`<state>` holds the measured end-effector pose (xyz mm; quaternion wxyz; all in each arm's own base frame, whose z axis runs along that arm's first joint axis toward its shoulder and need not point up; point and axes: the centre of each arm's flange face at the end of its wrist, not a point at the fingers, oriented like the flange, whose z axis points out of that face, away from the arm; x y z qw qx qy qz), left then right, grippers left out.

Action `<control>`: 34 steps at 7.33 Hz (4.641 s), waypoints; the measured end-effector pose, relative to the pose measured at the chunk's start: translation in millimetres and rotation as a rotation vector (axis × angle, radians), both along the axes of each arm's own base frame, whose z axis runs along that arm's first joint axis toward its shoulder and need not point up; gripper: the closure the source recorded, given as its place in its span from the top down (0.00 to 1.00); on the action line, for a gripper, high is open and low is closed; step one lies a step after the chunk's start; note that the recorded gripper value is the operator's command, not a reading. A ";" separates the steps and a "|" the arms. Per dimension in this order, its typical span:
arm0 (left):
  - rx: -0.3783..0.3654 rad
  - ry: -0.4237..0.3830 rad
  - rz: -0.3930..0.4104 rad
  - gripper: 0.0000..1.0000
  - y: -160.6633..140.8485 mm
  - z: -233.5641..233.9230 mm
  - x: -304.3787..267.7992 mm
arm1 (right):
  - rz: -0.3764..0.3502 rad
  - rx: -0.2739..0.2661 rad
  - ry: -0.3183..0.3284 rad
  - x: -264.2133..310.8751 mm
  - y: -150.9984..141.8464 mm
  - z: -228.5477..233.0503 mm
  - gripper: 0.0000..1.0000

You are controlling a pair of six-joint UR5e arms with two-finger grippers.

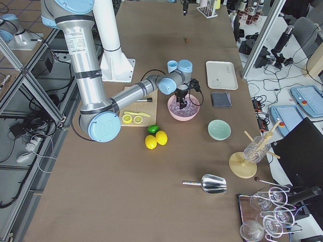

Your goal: Put ice and strawberries in cup

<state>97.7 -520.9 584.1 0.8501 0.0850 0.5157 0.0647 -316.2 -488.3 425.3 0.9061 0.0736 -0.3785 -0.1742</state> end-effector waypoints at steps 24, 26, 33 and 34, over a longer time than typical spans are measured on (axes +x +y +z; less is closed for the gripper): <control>0.005 0.003 0.006 0.98 1.5 3.0 4.4 | 0.435 -0.281 -0.041 -241.1 71.2 -309.0 0.24; 0.003 0.003 0.010 0.98 1.9 3.5 6.3 | 0.435 -0.264 -0.038 -248.0 78.0 -308.1 0.99; 0.127 0.032 -0.010 0.98 -0.1 -24.5 7.0 | 0.346 -0.200 -0.053 -130.9 -19.3 -260.9 0.99; 0.168 0.048 -0.025 0.99 -6.7 -38.0 9.0 | 0.300 -0.181 -0.055 -78.8 -51.0 -224.0 0.99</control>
